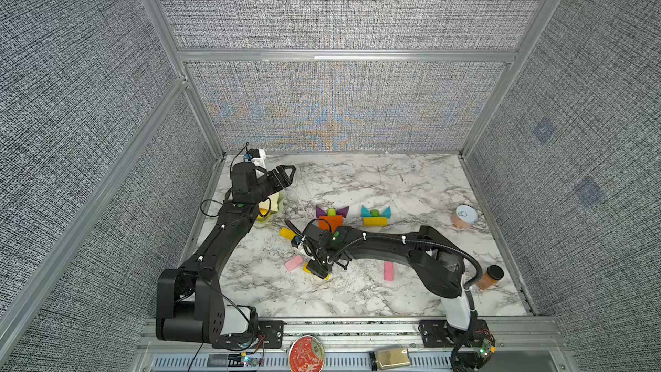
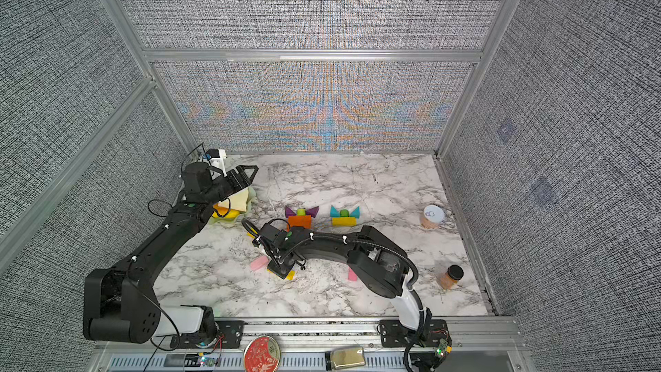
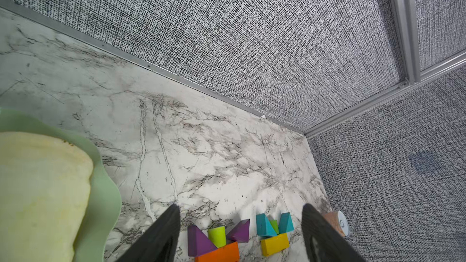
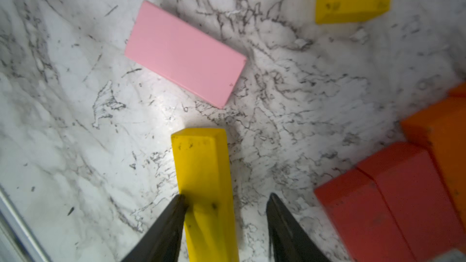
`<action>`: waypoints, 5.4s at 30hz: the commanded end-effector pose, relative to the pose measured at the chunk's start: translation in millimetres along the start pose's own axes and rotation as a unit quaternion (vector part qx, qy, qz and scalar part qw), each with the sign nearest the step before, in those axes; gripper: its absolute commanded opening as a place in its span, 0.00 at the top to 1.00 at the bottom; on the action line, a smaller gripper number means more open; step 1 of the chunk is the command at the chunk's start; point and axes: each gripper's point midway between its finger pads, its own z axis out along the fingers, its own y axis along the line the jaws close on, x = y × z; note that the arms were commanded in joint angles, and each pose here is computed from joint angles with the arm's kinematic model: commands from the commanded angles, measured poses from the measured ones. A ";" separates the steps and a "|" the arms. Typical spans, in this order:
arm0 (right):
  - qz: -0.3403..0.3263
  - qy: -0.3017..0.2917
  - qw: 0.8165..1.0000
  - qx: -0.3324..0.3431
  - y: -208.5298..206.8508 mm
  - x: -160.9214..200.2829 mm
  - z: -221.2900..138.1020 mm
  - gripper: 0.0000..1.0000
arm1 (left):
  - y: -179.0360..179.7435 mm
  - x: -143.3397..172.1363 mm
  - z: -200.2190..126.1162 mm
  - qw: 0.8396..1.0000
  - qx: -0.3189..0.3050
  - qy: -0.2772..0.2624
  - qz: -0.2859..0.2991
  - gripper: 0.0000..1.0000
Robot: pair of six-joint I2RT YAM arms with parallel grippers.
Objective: Assemble a carrot with building blocks
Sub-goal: Pick up the building block from the center of the board, then place the building block at the center of the board, then assemble the building block at the center of the board.
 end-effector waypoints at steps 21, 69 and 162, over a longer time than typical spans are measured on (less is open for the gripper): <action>0.016 -0.037 0.995 0.096 -22.5 2.8 -63.0 0.76 | -4.5 -3.1 1.0 1.000 0.018 -0.003 -0.003 0.23; 0.334 0.075 0.924 0.170 -174.3 160.0 -57.7 0.41 | -14.5 11.0 8.5 0.996 0.070 0.023 -0.046 0.23; 0.392 0.037 0.879 0.269 -223.7 116.4 -65.5 0.24 | -73.9 72.8 27.1 0.984 0.141 0.110 -0.028 0.23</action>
